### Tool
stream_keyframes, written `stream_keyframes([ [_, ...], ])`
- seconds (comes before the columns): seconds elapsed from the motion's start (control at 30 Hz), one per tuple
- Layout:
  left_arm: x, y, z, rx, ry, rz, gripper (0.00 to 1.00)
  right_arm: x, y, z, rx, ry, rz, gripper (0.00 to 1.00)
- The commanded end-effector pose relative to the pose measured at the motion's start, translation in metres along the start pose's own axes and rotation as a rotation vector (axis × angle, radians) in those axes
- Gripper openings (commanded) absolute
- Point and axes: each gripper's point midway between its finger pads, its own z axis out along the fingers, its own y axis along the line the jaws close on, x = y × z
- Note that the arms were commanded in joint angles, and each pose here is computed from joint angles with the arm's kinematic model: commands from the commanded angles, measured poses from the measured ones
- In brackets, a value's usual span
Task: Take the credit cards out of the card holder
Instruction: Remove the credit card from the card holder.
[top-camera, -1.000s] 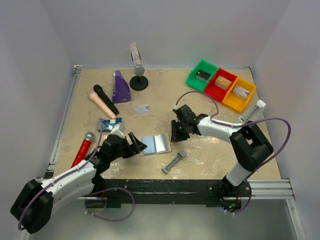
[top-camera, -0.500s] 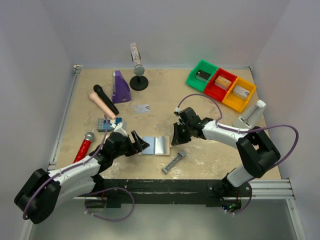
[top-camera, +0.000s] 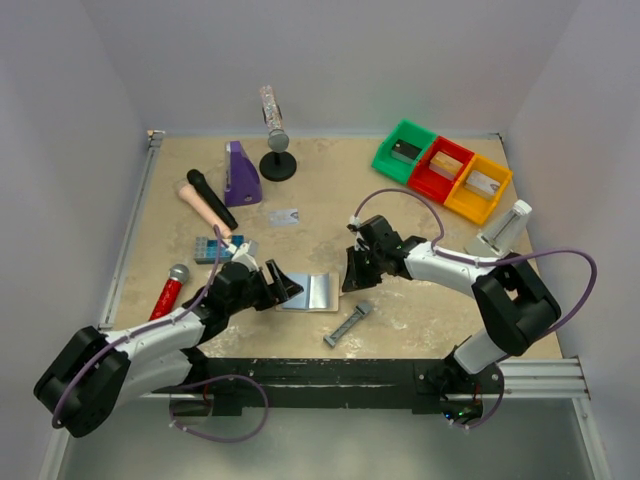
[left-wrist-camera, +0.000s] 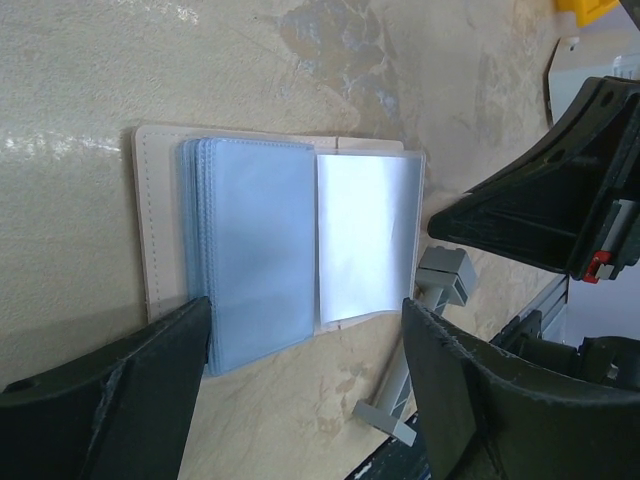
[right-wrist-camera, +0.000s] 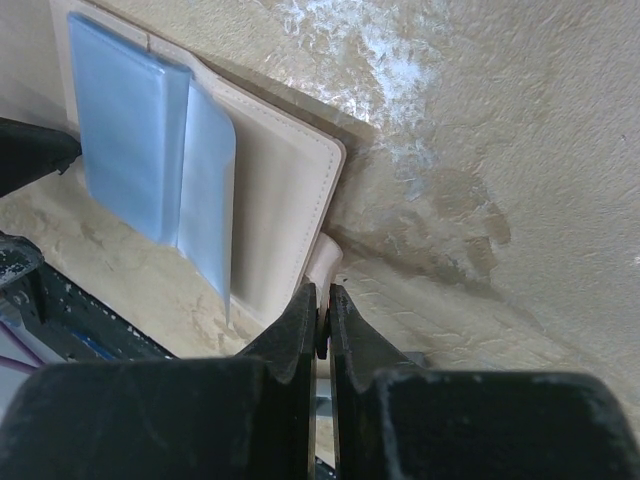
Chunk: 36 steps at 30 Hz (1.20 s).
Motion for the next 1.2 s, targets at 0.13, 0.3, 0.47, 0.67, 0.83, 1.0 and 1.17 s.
stream_keyframes([
  [0.13, -0.005, -0.020, 0.006, 0.083, -0.004, 0.021, 0.80, -0.008, 0.009, -0.003, -0.044, -0.020, -0.026, 0.00],
  [0.3, -0.001, -0.018, 0.009, 0.083, 0.015, 0.015, 0.80, -0.008, 0.010, -0.003, -0.048, -0.015, -0.027, 0.00],
  [0.47, 0.001, -0.024, 0.010, 0.117, 0.030, 0.023, 0.78, -0.007, 0.012, -0.001, -0.054, -0.004, -0.029, 0.00],
  [0.67, 0.004, -0.032, 0.009, 0.161, 0.045, 0.038, 0.77, -0.008, 0.013, 0.002, -0.060, 0.003, -0.026, 0.00],
  [0.83, 0.005, -0.039, 0.009, 0.194, 0.051, 0.047, 0.76, -0.009, 0.014, 0.002, -0.061, 0.007, -0.027, 0.00],
  [1.0, 0.009, -0.044, 0.010, 0.221, 0.075, 0.060, 0.76, -0.011, 0.016, 0.002, -0.063, 0.006, -0.027, 0.00],
  [1.17, 0.011, -0.051, 0.011, 0.253, 0.091, 0.069, 0.75, -0.011, 0.014, 0.003, -0.059, 0.009, -0.023, 0.00],
])
